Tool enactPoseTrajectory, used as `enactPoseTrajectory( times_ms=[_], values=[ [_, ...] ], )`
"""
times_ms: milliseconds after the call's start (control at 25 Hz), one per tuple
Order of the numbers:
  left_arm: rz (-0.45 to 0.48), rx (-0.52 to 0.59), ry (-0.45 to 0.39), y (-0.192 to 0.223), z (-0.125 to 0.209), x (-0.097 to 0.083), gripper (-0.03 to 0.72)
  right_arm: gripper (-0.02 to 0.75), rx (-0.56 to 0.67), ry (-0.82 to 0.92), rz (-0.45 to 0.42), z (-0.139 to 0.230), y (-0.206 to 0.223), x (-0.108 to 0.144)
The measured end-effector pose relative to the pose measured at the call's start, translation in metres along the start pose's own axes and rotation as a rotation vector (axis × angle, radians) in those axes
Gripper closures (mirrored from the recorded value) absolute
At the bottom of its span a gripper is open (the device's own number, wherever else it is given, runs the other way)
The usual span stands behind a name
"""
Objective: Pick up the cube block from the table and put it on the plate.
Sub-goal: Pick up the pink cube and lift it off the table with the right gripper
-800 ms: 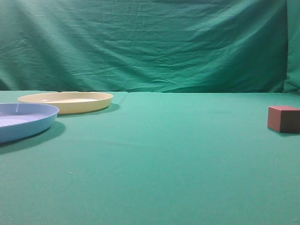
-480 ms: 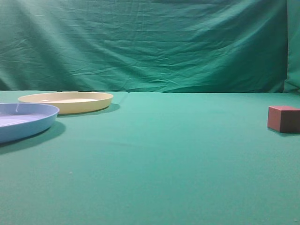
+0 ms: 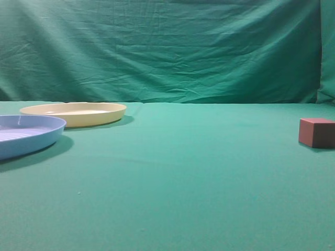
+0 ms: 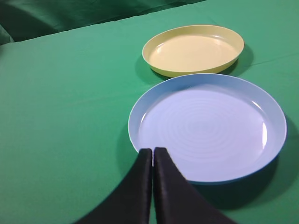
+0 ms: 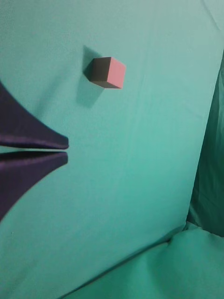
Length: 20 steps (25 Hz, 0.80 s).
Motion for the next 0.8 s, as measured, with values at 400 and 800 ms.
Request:
enactPoseTrajectory(
  times_ms=[400,800],
  values=[
    [0.000,0.000,0.000,0.000,0.000,0.000,0.688,0.738,-0.230,0.298,0.013,-0.041,-0.004,-0.009],
    [0.000,0.000,0.000,0.000,0.000,0.000,0.688,0.738,-0.120,0.482,-0.125,-0.066,-0.005,0.006]
  ],
)
Point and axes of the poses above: a point on each arm's last joint axis where the gripper is mounted, y pointing out along that axis toward the gripper, x along the wrist's bending axis when the last joint is at zero, z = x × y, the point moved 10 cm from there along y, pointing out along that axis toward the gripper, and after that the axes turned 6 degrees about -y, right-handed, at the moved point
